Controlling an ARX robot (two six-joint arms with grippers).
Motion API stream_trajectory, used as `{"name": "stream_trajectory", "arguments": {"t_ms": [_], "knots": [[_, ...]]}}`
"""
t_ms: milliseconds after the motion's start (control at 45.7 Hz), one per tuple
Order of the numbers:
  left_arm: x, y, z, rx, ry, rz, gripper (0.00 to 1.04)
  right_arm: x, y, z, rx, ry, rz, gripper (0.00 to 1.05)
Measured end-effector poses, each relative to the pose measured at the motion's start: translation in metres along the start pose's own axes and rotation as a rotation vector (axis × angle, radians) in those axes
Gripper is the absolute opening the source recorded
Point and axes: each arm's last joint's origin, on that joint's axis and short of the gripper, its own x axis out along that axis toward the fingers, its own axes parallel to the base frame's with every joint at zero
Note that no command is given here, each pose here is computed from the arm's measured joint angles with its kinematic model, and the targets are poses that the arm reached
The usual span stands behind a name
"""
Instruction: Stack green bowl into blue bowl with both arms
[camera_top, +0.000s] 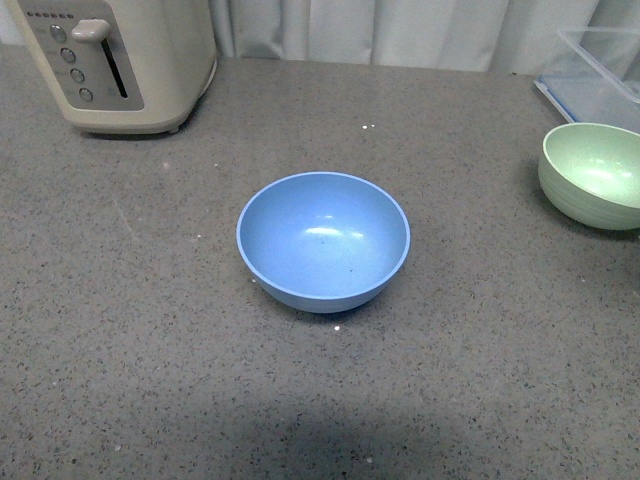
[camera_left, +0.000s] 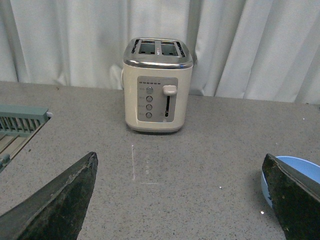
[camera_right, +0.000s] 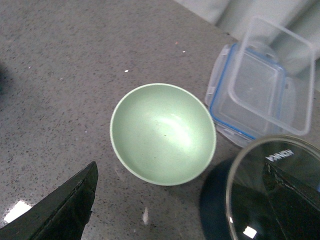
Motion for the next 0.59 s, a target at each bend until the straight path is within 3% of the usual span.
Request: {"name": "stream_trajectory", "arguments": {"t_ms": [153,591], "knots": [[0.000,0.000,0.000,0.000,0.000,0.000,0.98,0.030,0.017,-0.007,-0.058,0.045,0.140,0.96],[0.000,0.000,0.000,0.000,0.000,0.000,0.98,0.091,0.029,-0.031,-0.060,0.120,0.268,0.96]]}}
